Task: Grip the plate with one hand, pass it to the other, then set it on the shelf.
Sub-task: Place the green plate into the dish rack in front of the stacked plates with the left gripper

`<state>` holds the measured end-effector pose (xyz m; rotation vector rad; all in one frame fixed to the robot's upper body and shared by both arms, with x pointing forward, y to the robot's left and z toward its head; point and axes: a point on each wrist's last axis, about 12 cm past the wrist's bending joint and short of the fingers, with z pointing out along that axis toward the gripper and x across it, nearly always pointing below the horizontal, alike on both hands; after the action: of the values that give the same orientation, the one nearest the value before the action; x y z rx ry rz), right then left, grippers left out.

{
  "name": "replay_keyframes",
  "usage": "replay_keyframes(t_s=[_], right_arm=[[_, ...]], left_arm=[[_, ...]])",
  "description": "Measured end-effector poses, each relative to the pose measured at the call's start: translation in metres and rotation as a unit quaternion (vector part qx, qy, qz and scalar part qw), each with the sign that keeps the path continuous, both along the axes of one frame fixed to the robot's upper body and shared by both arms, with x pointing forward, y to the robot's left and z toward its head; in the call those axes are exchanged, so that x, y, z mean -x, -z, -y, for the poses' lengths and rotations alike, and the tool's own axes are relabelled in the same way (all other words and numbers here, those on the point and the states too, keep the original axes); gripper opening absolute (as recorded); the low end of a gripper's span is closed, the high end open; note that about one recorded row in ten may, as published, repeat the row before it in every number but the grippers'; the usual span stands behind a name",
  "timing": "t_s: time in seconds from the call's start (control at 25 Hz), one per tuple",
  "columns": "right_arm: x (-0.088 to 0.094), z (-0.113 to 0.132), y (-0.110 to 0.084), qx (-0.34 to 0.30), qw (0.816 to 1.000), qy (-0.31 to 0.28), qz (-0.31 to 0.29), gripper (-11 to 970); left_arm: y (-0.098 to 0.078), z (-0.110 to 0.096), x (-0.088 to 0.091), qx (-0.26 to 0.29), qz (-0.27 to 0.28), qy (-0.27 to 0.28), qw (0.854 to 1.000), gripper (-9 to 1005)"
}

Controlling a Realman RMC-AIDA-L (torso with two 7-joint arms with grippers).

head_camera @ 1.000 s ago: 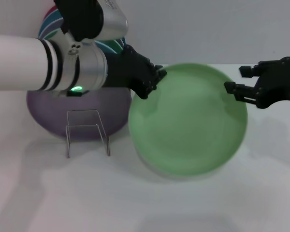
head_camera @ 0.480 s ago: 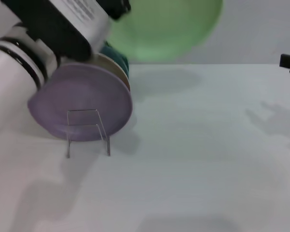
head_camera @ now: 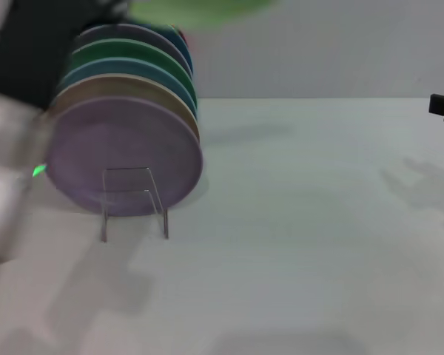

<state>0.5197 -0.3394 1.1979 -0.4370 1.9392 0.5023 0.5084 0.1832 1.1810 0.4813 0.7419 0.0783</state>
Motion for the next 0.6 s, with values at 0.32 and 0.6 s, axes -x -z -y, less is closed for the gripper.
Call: replay_keyframes(t_s=[0.32,0.6], right_arm=[[-0.002,-0.002,0.009,-0.004,1.000,-0.023,0.011,578],[0.000,0.000,0.025,0.005,0.999,-0.037,0.012,578]], left_arm=[[0.057,-0.057,-0.007,0.016,-0.041,0.090,0.995,40],[0.077,-0.077,-0.008,-0.032,-0.046,0.047,0.997,40]])
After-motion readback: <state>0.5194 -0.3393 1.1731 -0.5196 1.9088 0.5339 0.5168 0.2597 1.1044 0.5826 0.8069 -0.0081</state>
